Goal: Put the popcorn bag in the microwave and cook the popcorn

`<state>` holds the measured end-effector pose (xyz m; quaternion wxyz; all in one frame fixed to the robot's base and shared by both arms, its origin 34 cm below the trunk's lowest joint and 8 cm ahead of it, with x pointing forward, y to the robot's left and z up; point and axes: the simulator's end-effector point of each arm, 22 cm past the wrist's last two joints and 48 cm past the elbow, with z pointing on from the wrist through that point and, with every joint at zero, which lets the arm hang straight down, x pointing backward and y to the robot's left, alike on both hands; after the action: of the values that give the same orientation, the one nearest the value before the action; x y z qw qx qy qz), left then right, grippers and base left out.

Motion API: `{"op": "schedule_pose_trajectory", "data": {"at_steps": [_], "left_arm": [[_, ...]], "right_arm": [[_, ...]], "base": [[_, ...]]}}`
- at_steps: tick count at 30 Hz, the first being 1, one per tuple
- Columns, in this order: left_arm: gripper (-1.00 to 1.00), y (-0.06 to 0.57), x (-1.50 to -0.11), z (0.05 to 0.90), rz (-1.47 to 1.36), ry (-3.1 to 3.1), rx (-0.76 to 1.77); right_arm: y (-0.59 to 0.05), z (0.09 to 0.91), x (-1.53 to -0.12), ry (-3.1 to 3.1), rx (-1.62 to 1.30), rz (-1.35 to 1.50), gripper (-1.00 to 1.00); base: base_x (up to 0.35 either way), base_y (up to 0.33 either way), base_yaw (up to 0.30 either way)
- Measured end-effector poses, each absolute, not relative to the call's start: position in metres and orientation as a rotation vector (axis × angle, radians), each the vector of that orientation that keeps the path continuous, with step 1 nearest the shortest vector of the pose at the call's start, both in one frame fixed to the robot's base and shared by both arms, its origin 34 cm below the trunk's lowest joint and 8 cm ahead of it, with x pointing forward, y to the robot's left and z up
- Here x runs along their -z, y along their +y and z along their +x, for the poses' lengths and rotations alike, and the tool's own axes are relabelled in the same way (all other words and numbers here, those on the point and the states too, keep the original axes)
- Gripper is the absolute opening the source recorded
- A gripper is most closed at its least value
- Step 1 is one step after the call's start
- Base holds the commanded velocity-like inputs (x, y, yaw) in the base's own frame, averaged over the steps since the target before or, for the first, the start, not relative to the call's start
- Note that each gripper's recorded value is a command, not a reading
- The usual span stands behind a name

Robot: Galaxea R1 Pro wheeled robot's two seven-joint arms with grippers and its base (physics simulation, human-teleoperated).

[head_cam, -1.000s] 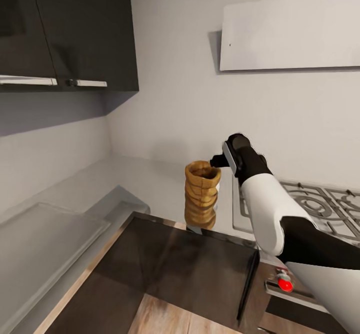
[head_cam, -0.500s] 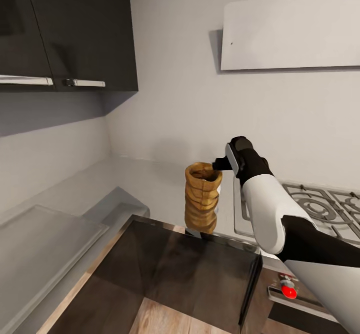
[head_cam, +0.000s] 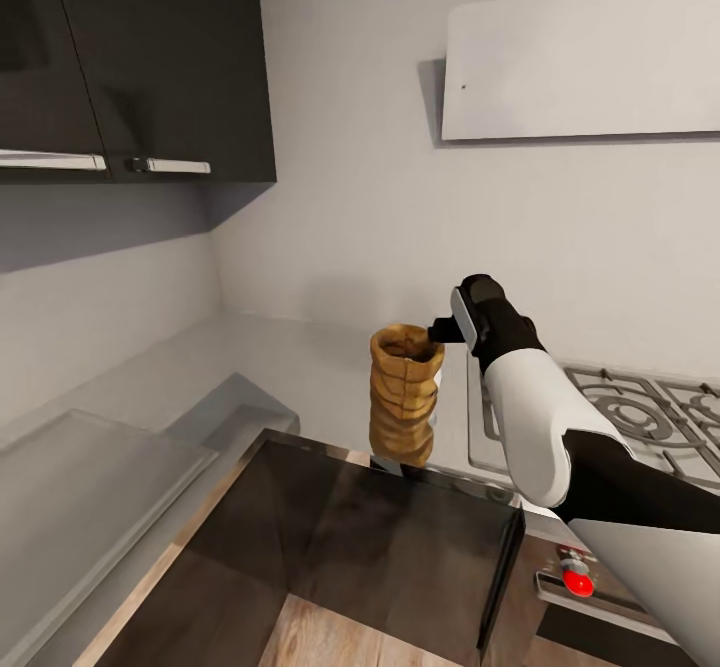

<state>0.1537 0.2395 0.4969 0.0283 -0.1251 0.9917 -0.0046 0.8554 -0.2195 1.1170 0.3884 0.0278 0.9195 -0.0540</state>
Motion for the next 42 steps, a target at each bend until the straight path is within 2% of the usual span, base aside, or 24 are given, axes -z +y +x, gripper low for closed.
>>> {"op": "schedule_pose_trajectory", "data": {"at_steps": [9,19,30,42], "left_arm": [[1.0,0.239,-0.497,0.154,-0.386,3.061,0.014],[1.0,0.239,-0.497,0.154,-0.386,3.06,0.014],[1.0,0.239,-0.497,0.154,-0.386,3.061,0.014],[1.0,0.239,-0.497,0.154,-0.386,3.06,0.015]], "right_arm": [[-0.223,0.855,-1.117,2.338,0.157,0.076,1.0],[-0.224,0.855,-1.117,2.338,0.16,0.079,1.0],[-0.249,0.851,-1.12,2.329,0.294,0.137,1.0],[-0.25,0.85,-1.119,2.331,0.299,0.144,1.0]], "base": [[0.0,0.0,0.013],[0.0,0.0,0.195],[0.0,0.0,0.01],[0.018,0.0,0.0]]}}
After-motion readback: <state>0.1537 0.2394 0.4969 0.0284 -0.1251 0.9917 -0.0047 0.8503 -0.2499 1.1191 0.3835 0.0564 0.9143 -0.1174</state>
